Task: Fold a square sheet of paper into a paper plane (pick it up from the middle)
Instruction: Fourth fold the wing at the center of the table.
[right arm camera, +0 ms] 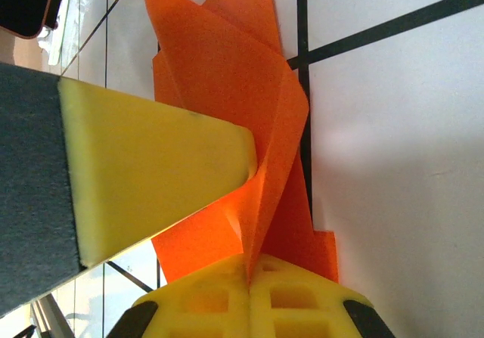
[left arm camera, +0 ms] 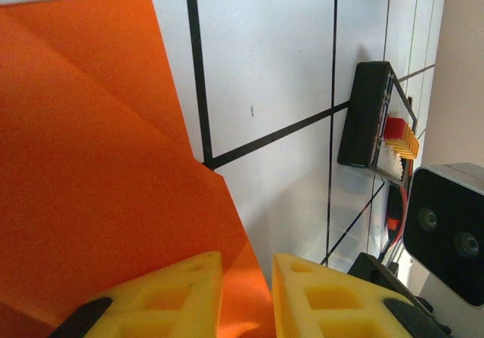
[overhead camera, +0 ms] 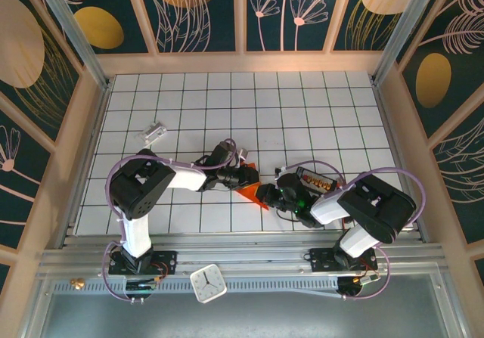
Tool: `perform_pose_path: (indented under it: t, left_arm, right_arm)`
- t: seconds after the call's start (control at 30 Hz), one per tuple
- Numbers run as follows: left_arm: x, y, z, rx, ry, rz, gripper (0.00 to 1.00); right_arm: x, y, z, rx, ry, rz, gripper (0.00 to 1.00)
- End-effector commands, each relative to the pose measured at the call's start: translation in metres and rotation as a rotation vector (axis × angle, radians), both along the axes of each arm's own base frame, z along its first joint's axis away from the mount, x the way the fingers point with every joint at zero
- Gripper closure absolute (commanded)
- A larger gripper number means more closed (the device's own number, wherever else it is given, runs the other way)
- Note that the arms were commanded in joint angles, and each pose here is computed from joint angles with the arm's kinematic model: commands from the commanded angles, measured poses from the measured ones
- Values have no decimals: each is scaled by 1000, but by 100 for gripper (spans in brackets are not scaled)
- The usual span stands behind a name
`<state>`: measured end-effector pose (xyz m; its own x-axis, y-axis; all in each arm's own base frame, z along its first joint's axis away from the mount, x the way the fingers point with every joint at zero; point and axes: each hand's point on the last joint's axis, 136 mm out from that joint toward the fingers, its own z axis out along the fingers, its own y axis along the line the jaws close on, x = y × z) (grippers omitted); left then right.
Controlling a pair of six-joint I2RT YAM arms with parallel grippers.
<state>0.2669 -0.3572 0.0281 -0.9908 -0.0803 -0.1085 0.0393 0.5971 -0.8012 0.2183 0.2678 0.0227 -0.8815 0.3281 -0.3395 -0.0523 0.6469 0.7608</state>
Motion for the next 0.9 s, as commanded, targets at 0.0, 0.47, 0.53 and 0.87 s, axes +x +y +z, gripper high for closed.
perform_pose_path:
  t: [0.0,0.47,0.53,0.87]
  left_arm:
    - [-4,20,-27,90,27,27,75]
    - [-7,31,-40,129,33,31,75]
    - [-8,32,-43,137,32,26,75]
    - [-10,33,-46,146,34,15,75]
  right_arm:
    - [-13,-11,-25,-89,65,15,94]
    - [-12,-8,-21,-97,53,27,89]
    - [-10,-6,-18,-92,47,30,88]
    - [-5,-3,-2,-89,13,35,84]
